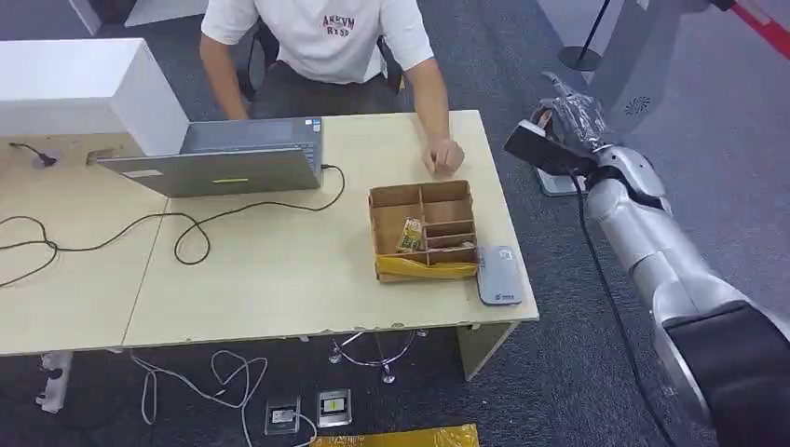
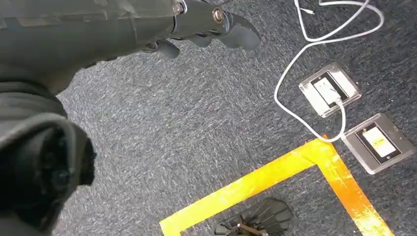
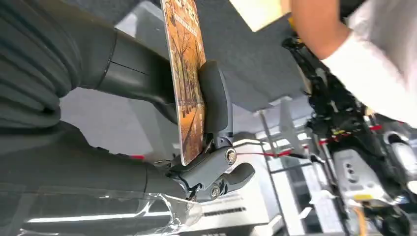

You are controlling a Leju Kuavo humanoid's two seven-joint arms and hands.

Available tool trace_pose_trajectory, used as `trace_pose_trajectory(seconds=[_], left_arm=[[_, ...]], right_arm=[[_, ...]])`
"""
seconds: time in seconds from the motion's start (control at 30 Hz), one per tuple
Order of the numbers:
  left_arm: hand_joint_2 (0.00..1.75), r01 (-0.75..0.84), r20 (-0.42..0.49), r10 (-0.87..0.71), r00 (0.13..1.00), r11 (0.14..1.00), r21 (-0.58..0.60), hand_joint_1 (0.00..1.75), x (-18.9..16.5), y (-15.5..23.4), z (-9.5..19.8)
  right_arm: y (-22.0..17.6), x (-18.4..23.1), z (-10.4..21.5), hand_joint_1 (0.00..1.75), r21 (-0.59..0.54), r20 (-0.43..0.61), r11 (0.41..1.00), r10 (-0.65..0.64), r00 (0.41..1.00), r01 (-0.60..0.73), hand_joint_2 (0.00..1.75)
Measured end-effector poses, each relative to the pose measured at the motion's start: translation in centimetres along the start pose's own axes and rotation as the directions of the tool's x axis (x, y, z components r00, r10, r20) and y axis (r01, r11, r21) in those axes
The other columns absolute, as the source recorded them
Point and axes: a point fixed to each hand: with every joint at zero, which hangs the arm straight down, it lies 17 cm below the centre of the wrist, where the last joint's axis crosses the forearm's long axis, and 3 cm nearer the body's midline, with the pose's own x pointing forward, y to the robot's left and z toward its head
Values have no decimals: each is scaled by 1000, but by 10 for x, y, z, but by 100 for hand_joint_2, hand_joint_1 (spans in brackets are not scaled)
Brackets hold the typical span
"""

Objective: Pass the card to the sensor for recognition and then transmit it.

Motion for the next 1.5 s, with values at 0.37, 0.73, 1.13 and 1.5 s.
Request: trace_pose_trajectory(seconds=[0.37, 0.73, 1.13, 1.5], left_arm=[[0, -3, -9, 3, 1000, 1000, -3, 0, -1, -1, 0], [0, -5, -23, 4, 1000, 1000, -10, 0, -3, -2, 0], [0, -2, -30, 2, 1000, 1000, -10, 0, -4, -2, 0], [0, -7, -34, 6, 999, 1000, -9, 0, -6, -3, 1]], right_arm=[[60, -52, 62, 175, 48, -128, 997, -56, 990, 63, 175], [126, -41, 100, 175, 155, -150, 985, -56, 987, 80, 175], [171, -13, 125, 175, 234, -137, 964, -94, 986, 124, 175], [178, -1, 127, 175, 252, -124, 959, -104, 987, 132, 175]])
